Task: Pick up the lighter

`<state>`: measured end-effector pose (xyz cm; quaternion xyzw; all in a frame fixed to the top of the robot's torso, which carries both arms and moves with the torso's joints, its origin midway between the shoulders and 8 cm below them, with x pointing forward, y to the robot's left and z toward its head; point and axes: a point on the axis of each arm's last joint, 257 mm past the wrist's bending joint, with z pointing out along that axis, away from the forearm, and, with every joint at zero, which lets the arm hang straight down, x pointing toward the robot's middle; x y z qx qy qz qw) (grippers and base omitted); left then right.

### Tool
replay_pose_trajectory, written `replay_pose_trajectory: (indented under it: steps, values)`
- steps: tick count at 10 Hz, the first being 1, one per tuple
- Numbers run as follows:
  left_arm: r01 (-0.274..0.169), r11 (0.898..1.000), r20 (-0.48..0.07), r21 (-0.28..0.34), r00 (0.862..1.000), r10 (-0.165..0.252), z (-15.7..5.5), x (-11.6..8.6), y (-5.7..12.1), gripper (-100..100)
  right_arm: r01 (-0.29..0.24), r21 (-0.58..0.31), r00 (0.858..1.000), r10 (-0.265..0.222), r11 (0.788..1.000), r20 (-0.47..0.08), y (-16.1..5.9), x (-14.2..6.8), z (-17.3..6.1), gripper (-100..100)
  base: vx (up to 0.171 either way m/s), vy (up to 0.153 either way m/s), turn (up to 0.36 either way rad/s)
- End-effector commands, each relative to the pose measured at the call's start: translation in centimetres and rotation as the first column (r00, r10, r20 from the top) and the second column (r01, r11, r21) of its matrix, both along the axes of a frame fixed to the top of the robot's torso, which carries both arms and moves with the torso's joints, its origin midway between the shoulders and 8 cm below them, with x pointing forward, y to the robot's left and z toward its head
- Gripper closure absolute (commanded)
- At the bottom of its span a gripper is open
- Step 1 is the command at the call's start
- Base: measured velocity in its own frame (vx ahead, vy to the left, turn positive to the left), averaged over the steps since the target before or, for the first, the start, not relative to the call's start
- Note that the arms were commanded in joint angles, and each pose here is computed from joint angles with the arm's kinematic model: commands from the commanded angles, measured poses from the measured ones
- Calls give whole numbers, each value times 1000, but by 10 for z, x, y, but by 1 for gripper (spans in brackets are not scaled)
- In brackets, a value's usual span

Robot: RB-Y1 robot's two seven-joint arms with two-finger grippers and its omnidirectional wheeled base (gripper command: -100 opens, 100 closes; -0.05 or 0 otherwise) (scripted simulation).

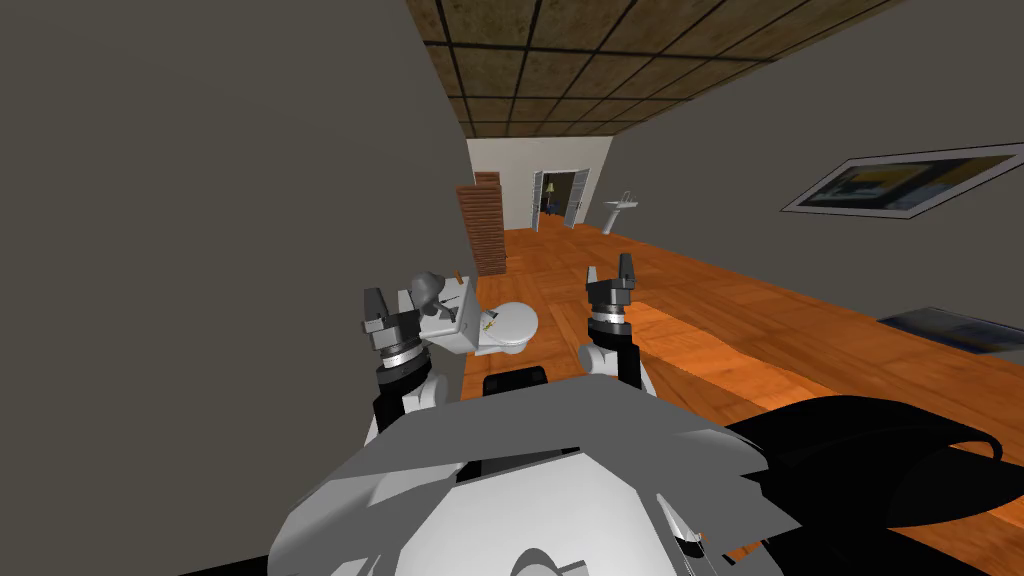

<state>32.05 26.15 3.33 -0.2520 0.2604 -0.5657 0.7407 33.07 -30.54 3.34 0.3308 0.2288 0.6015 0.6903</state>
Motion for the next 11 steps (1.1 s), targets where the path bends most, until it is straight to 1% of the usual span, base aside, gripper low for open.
replay_pose_trajectory:
  steps: [1, 3, 5, 7, 9, 10, 11]
  values:
    - [17, 1000, -23, 25, 1000, -16, -5, 3, -2, -100, 0, 0, 1000, 0, 1000, 0, 0, 0, 0, 0, -4, -2, -44]
    - [43, 997, -73, 60, 997, -39, -16, 8, -5, -100, 0, 0, 1000, 0, 1000, 0, 0, 0, 0, 0, -13, -3, -54]
    - [73, 993, -141, 92, 988, -60, -32, 14, -6, -100, 0, 0, 1000, 0, 1000, 0, 0, 0, 0, 0, -21, -4, -64]
    - [104, 987, -223, 119, 972, -76, -52, 20, -5, -100, 0, 0, 1000, 0, 1000, 0, 0, 0, 0, 0, -31, -6, -98]
    - [132, 982, -310, 136, 947, -84, -74, 25, -2, -100, 0, 0, 1000, 0, 1000, 0, 0, 0, 0, 0, -43, 1, -106]
    - [136, 981, -313, 142, 946, -86, -75, 25, -2, -100, 0, 0, 1000, 0, 1000, 0, 0, 0, 0, 0, -33, 1, -24]
    - [151, 977, -359, 150, 929, -88, -87, 27, 0, -100, 0, 0, 1000, 0, 1000, 0, 0, 0, 0, 0, -26, -2, -58]
